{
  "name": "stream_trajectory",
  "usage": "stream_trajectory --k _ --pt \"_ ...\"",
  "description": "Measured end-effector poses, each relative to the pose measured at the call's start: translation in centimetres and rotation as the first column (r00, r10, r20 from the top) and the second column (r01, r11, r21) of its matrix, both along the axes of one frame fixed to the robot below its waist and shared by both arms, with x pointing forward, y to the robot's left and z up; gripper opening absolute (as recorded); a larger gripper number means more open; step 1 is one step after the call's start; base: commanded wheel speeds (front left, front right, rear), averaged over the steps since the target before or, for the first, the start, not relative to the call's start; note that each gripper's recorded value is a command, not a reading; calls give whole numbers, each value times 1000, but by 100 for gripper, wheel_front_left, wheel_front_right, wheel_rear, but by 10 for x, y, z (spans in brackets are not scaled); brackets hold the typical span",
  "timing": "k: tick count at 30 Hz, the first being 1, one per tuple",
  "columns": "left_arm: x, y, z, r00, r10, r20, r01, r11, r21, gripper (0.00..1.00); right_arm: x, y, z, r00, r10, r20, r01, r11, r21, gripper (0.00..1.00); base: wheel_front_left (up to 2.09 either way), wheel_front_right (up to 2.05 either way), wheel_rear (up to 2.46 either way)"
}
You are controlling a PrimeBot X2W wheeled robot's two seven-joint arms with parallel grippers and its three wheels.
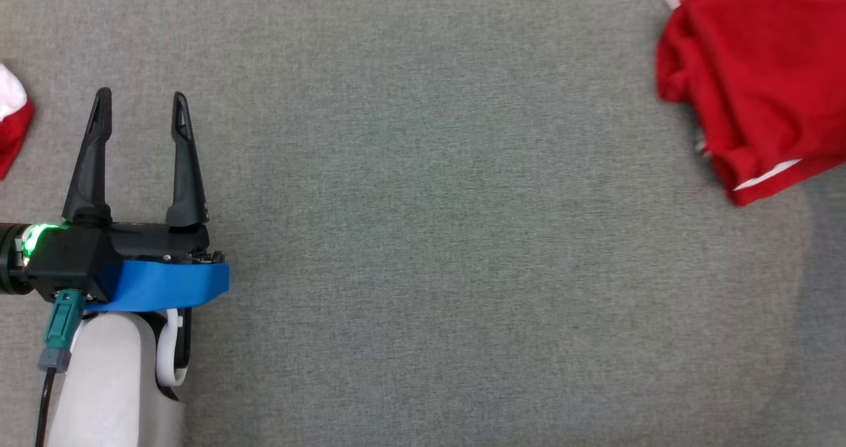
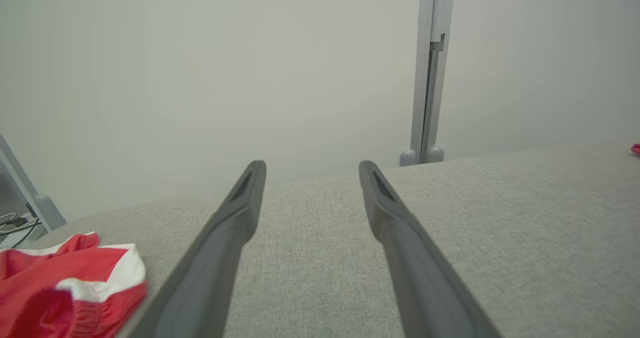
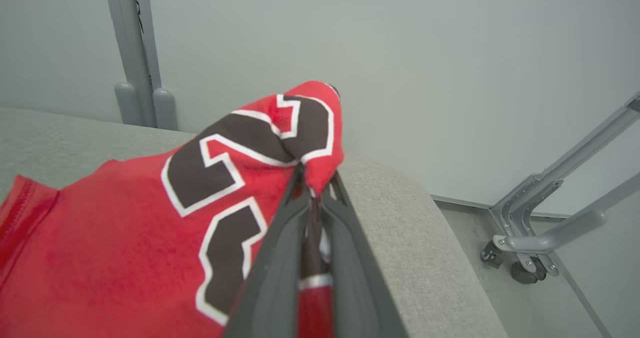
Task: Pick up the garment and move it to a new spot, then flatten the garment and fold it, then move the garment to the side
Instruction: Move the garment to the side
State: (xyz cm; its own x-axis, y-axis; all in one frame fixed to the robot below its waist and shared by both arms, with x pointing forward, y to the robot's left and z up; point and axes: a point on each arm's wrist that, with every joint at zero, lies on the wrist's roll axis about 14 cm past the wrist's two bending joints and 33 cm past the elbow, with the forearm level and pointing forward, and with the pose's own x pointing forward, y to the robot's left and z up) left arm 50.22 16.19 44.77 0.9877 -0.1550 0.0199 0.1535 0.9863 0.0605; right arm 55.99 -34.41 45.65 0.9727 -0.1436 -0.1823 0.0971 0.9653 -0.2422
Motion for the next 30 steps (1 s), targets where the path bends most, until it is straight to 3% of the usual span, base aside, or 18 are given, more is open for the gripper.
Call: stream_trajectory --k 11,13,14,15,16,17,30 --pt "1 12 -16 999 33 -31 -33 999 10 100 18 -68 19 990 -139 3 139 986 -95 0 0 0 0" --pt "2 11 -17 999 32 -33 -32 999 8 100 17 -70 17 989 -145 -7 143 985 -100 5 0 0 0" --pt "3 11 -17 999 31 -34 -31 999 6 100 16 -71 15 989 -147 -16 145 984 -104 19 0 0 0" --pt "3 10 -17 999 30 -32 -30 1000 6 100 16 -71 14 989 -149 -21 146 984 -107 38 0 0 0" --pt "4 9 -17 999 29 -30 -29 1000 4 100 15 -71 13 988 -150 -25 147 983 -108 73 0 0 0" --pt "5 9 -17 999 28 -29 -28 1000 2 100 16 -72 13 988 -152 -24 149 983 -109 100 0 0 0" --pt "-8 16 5 999 54 -3 -54 999 -5 100 16 -54 57 988 -99 121 112 988 -107 100 0 0 0"
